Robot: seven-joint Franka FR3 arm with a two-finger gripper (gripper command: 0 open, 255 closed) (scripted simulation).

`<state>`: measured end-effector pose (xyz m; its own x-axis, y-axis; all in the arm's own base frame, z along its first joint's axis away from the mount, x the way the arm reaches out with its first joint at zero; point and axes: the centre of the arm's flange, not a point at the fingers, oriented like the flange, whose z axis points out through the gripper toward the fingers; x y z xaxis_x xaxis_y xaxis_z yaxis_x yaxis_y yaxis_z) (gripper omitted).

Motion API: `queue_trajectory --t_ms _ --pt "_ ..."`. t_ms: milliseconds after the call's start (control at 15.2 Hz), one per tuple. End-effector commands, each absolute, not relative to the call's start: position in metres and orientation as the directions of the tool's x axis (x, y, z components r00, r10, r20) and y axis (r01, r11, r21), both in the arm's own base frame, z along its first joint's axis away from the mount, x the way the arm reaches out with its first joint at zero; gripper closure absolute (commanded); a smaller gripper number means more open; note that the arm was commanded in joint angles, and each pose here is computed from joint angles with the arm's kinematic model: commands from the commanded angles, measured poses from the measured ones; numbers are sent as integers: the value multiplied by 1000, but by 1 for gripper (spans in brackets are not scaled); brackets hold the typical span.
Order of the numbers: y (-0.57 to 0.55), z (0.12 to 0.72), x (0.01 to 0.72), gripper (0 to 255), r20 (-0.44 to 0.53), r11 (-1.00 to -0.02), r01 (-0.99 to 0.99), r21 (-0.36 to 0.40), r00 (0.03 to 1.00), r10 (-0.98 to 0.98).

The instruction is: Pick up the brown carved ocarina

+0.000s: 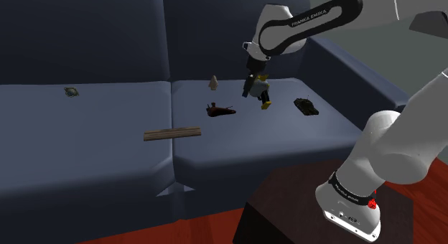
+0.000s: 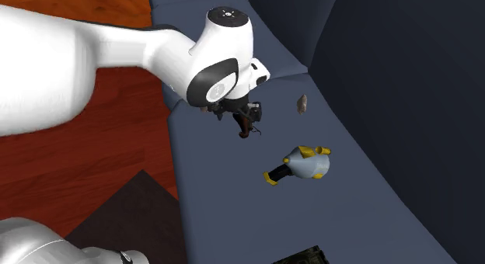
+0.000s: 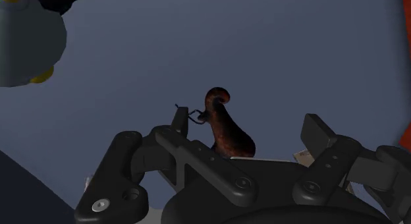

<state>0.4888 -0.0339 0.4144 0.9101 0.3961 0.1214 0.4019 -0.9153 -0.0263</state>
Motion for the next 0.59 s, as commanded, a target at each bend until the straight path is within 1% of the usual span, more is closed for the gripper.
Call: queue_trajectory --t_ms 0,528 --pt "-30 395 507 0 129 -893 448 -34 888 441" --pt "-3 324 579 0 160 -787 614 -62 784 599"
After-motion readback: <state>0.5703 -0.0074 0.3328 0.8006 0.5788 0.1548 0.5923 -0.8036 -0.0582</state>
